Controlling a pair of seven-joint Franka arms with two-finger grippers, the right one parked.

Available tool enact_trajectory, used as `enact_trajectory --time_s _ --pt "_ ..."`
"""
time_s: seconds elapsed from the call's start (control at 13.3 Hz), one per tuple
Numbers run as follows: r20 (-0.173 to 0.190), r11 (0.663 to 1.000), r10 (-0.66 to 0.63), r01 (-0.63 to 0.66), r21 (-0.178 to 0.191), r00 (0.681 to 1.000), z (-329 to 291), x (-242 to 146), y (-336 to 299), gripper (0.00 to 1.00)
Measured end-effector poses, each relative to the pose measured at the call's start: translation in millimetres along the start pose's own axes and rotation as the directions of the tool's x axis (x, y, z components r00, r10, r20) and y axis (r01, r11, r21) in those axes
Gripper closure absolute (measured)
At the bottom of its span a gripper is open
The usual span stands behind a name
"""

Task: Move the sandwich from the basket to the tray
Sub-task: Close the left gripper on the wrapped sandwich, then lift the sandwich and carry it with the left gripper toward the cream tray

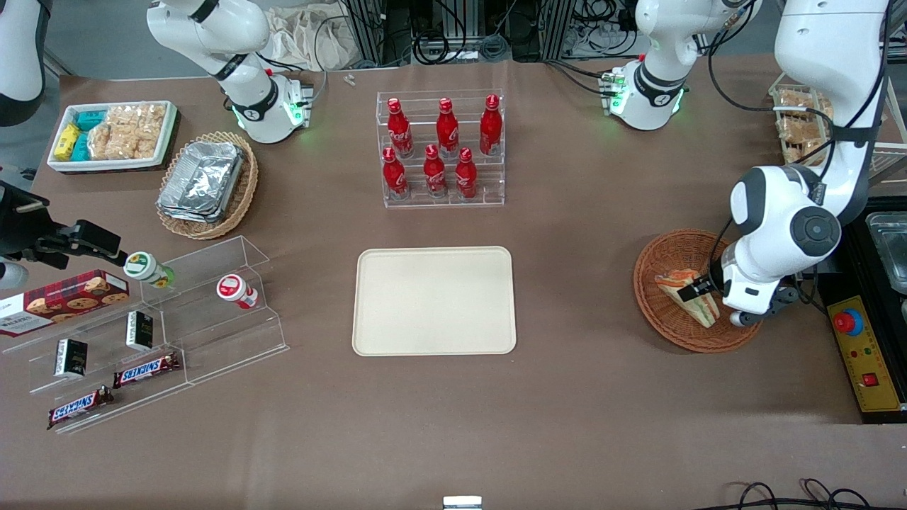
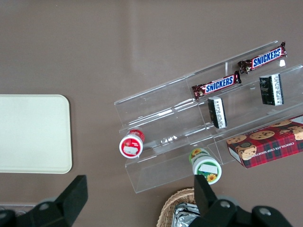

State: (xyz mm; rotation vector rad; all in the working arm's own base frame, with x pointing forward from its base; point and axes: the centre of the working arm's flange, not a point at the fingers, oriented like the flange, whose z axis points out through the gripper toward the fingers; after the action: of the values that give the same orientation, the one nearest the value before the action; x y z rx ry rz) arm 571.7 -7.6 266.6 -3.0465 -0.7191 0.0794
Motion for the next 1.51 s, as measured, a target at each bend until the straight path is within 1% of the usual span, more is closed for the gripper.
enact_trajectory --time_s 0.38,0.53,0.6,0.75,0.83,0.9,0.98,1.05,1.2,1.28,1.43,1.51 --pt "0.022 1.000 -0.017 0.017 0.002 1.000 28.8 0.6 1.1 0.02" --pt "0.019 0.999 -0.041 0.041 0.000 0.999 29.3 1.6 1.8 0.22" --pt "0.013 0.999 -0.054 0.054 -0.002 0.998 26.9 3.1 3.0 0.35" --pt "0.001 0.997 -0.077 0.077 -0.008 0.997 20.1 6.3 5.0 0.56" --pt "-0.004 0.996 -0.088 0.088 -0.011 0.996 15.1 7.7 6.4 0.63" --pt "-0.001 0.995 -0.097 0.097 -0.007 0.995 7.2 9.1 8.1 0.70" --pt "0.015 0.994 -0.105 0.105 0.008 0.994 -6.8 10.8 10.1 0.74" --pt "0.040 0.993 -0.111 0.110 0.032 0.993 -28.6 13.3 12.2 0.74" --pt "0.084 0.991 -0.113 0.107 0.076 0.990 -93.3 17.2 18.8 0.74" --pt "0.091 0.991 -0.106 0.099 0.086 0.990 -132.0 16.4 24.9 0.74" --pt "0.083 0.993 -0.092 0.085 0.084 0.992 -203.8 11.6 35.7 0.82" --pt "0.080 0.993 -0.086 0.080 0.082 0.993 -231.5 9.1 38.0 0.84"
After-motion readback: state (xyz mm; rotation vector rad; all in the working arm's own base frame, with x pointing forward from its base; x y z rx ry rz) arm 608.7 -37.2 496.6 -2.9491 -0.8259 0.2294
